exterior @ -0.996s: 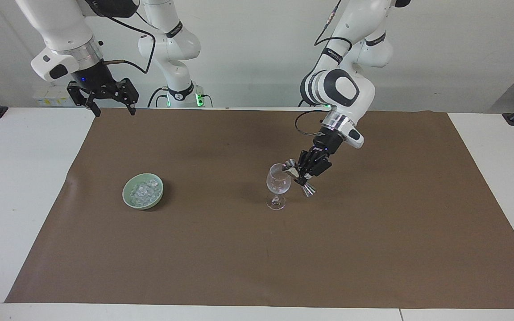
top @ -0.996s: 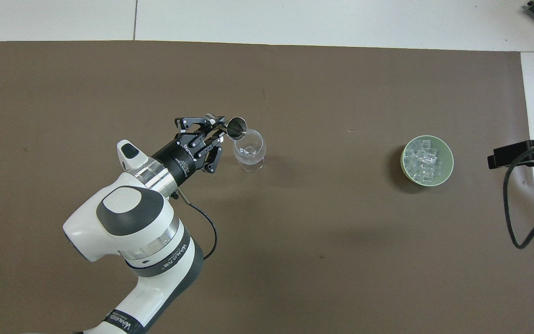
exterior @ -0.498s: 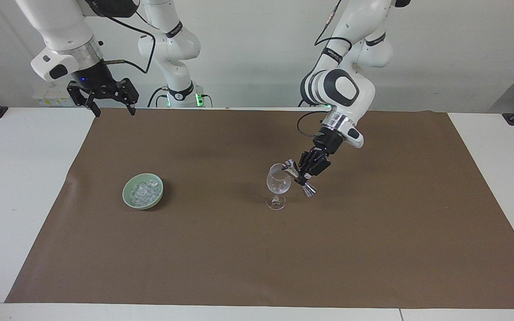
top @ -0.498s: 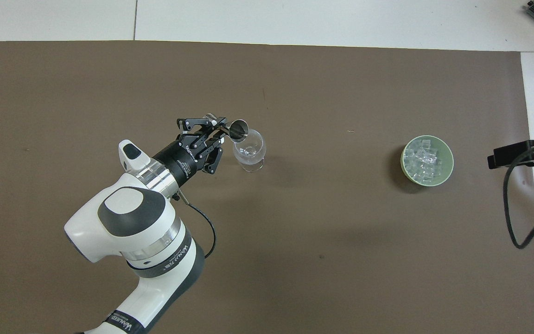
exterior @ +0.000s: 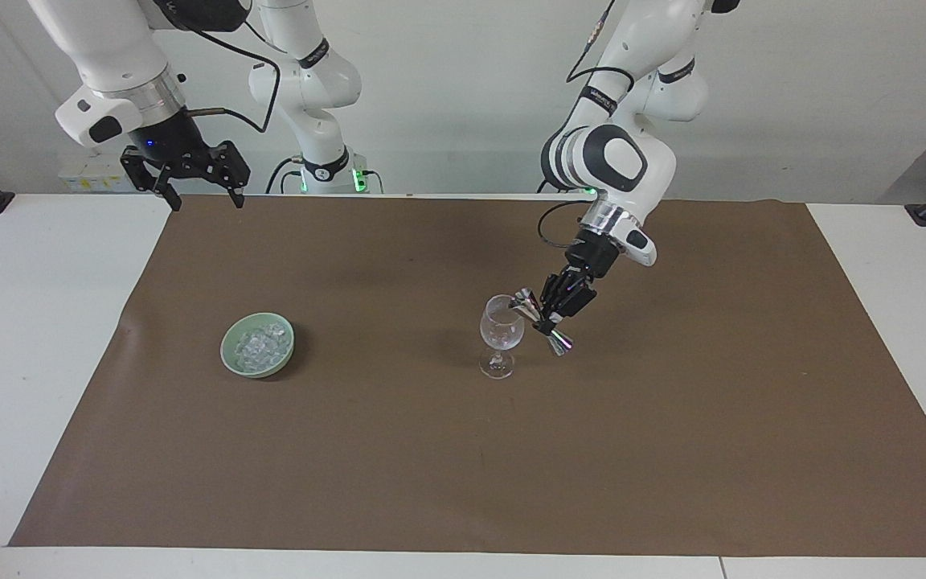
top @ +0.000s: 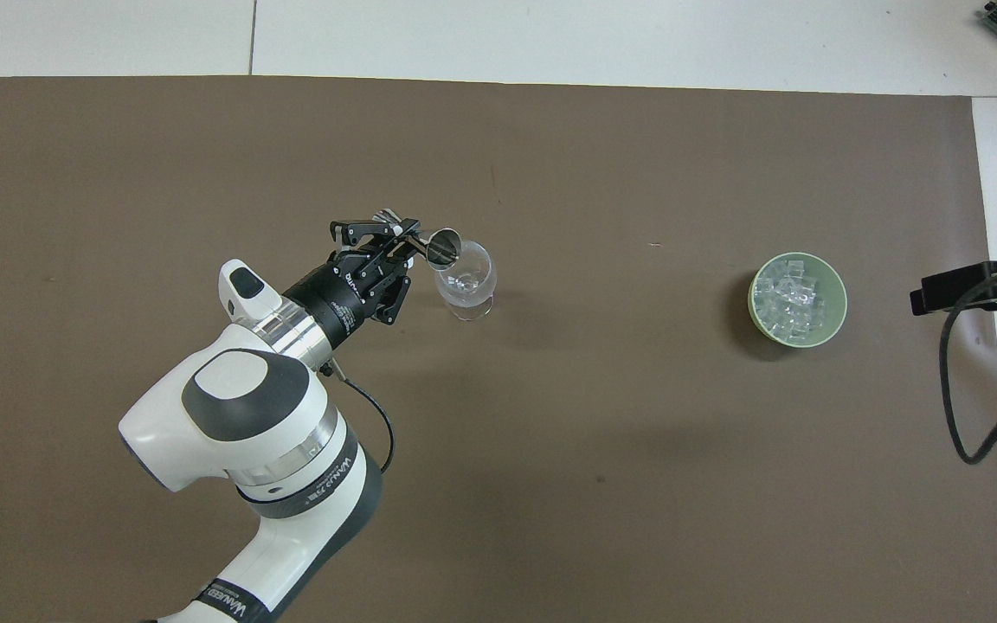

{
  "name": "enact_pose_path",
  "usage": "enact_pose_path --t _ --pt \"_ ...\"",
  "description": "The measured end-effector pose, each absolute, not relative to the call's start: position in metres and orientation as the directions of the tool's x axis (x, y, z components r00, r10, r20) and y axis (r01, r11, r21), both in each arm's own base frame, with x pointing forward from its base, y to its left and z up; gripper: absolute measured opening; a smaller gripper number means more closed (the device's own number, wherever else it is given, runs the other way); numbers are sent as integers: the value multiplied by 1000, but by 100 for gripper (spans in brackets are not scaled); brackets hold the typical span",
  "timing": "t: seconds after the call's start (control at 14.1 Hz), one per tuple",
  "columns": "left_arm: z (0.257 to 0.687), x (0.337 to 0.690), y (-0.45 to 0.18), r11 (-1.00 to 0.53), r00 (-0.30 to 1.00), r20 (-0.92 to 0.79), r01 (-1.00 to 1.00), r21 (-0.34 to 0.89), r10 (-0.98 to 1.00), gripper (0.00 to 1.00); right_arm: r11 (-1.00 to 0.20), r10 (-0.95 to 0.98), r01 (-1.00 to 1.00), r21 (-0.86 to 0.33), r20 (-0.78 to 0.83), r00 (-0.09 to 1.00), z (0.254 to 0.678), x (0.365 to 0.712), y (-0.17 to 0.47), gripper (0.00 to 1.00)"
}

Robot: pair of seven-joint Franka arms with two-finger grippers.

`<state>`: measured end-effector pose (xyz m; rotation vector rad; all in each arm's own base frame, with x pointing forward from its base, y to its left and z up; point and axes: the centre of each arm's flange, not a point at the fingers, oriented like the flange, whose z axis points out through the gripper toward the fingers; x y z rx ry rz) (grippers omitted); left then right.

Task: Pour wine and add ice with both arms
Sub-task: 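Tilt the metal cup over the clear glass with the left gripper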

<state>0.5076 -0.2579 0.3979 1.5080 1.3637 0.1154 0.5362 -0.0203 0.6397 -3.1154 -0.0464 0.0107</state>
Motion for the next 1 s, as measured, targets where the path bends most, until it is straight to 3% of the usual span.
enact_pose_path --t 1.0 --pt "399 505 -258 137 375 -466 643 753 802 22 -999 30 30 -26 -6 1000 640 536 -20 100"
